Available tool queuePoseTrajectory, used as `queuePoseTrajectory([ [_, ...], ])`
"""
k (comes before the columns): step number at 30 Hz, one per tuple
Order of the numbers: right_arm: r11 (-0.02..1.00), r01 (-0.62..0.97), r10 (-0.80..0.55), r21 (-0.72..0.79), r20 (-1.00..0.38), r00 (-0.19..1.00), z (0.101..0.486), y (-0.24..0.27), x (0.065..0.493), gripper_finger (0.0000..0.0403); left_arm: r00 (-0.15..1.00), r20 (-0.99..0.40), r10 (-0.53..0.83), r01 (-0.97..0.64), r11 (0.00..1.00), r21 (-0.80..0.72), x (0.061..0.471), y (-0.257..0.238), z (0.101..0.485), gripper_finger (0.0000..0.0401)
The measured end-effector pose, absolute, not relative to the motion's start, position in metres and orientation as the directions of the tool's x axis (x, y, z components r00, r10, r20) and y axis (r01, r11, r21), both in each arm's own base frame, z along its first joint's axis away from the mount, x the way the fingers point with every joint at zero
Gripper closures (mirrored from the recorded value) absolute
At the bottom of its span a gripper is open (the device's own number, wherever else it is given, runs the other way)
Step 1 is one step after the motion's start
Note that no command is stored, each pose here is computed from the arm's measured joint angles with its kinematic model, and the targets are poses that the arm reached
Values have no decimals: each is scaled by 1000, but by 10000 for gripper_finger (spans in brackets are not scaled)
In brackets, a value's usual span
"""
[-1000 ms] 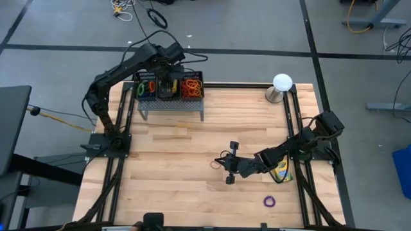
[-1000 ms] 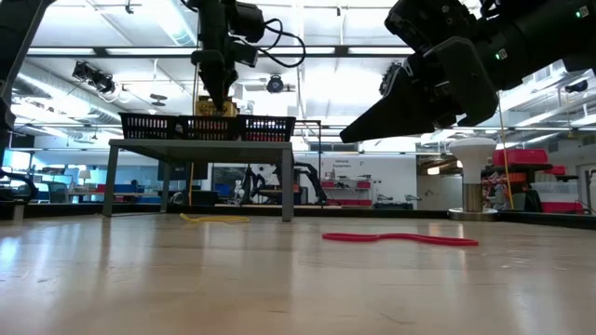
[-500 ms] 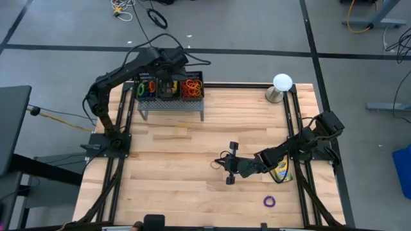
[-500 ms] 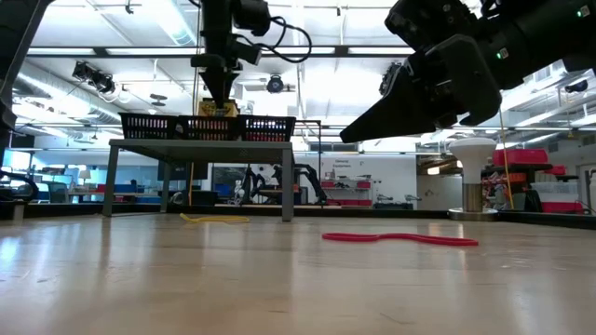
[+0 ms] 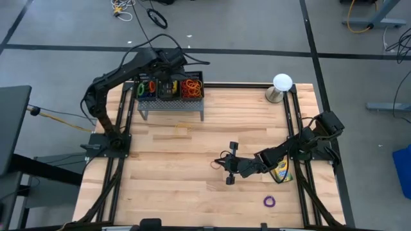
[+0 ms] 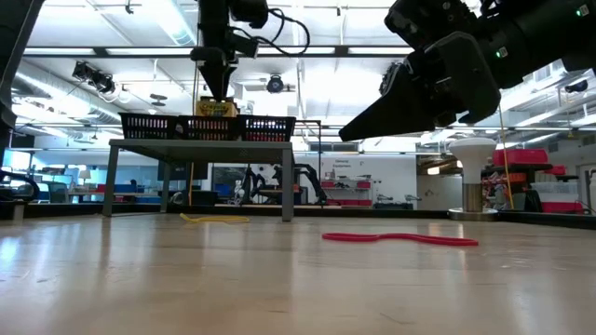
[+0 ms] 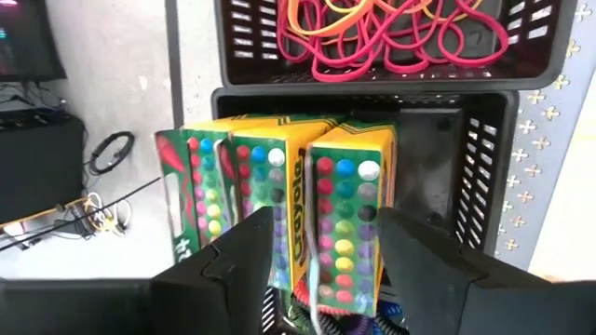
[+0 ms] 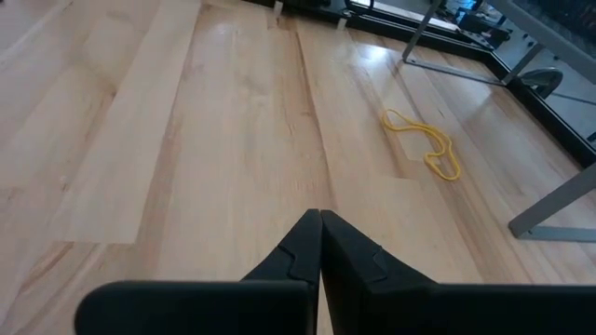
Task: Pick & Place Office Desk Supplies
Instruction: Put the yellow crayon box into the middle black bin, then put the yellow rubber band into the right black bin
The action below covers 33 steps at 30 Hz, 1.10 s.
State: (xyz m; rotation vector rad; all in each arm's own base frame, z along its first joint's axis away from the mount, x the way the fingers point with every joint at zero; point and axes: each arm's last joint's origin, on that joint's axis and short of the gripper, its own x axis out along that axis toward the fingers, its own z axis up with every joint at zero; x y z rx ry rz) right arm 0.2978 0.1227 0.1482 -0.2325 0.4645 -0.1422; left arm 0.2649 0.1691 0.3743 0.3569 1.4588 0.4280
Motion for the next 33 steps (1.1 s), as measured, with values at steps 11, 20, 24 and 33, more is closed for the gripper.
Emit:
queuePoseTrajectory([
  [11, 966, 85, -185, -245, -422, 887, 149, 123, 298, 391, 87, -799, 596, -84, 803, 590, 254, 146, 397, 176],
  [20, 982, 112, -170, -151, -460, 872, 146, 109, 303, 391, 293, -858, 421, -275, 897, 347, 248, 101, 404, 311],
  [24, 984, 88, -154, -153, -498, 853, 142, 114, 299, 391, 404, -819, 409, -230, 911, 342, 259, 59, 370, 389],
  [33, 990, 44, -108, -135, -511, 853, 141, 131, 290, 392, 763, -585, 274, -168, 959, 230, 259, -22, 271, 393],
])
